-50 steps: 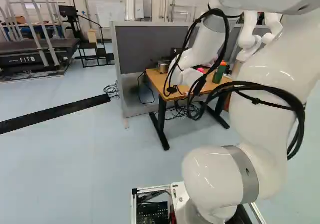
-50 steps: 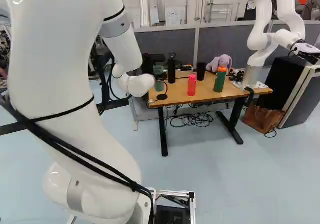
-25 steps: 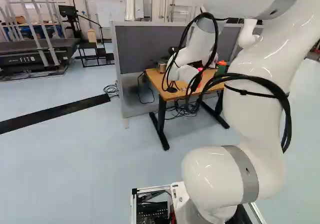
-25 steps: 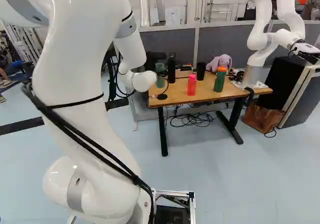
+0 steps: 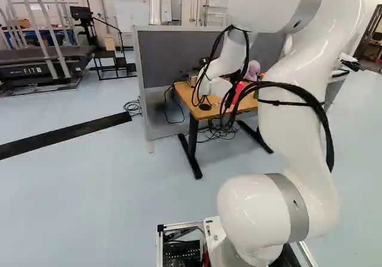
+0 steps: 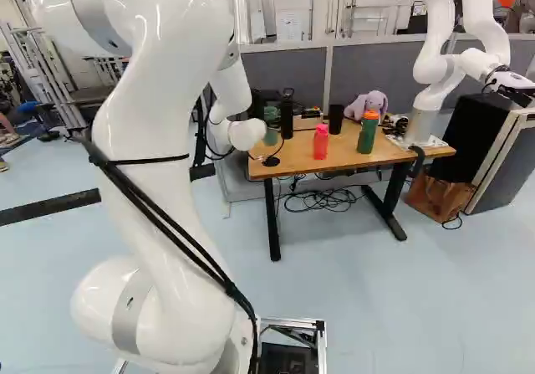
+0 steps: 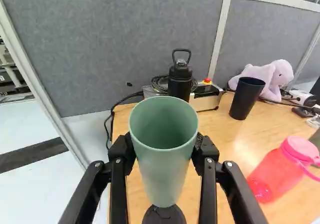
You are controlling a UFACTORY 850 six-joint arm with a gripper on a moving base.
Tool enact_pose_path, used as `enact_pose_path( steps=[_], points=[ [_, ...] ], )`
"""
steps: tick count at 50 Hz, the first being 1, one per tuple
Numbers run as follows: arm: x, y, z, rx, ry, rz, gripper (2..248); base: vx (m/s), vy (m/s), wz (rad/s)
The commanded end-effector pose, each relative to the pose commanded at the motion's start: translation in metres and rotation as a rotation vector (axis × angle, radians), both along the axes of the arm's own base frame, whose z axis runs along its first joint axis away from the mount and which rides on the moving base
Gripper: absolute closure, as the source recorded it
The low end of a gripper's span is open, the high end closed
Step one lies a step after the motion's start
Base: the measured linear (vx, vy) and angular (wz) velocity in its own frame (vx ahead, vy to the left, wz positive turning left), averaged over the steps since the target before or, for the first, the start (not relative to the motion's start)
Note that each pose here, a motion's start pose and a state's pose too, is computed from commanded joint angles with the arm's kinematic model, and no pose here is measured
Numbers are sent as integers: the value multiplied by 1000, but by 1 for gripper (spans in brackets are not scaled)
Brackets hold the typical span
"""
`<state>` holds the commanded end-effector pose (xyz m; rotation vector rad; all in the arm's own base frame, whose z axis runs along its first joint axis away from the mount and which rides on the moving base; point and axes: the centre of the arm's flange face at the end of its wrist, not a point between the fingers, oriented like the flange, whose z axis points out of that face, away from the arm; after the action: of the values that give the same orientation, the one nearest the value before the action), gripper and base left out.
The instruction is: Place the green cup on the table
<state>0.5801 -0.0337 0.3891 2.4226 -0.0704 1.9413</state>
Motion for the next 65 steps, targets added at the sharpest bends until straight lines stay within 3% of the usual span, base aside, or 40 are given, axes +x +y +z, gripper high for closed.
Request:
enact_pose_path(
  steps=[40, 59, 64, 65],
  points=[
    [83, -8, -56, 10, -28, -26, 124, 0, 0, 0],
    [91, -8, -76, 11, -11, -27, 124, 0, 0, 0],
    [92, -8, -77, 11, -11, -27, 115, 0, 0, 0],
    [92, -8, -77, 11, -11, -27, 83, 0, 0, 0]
  ],
)
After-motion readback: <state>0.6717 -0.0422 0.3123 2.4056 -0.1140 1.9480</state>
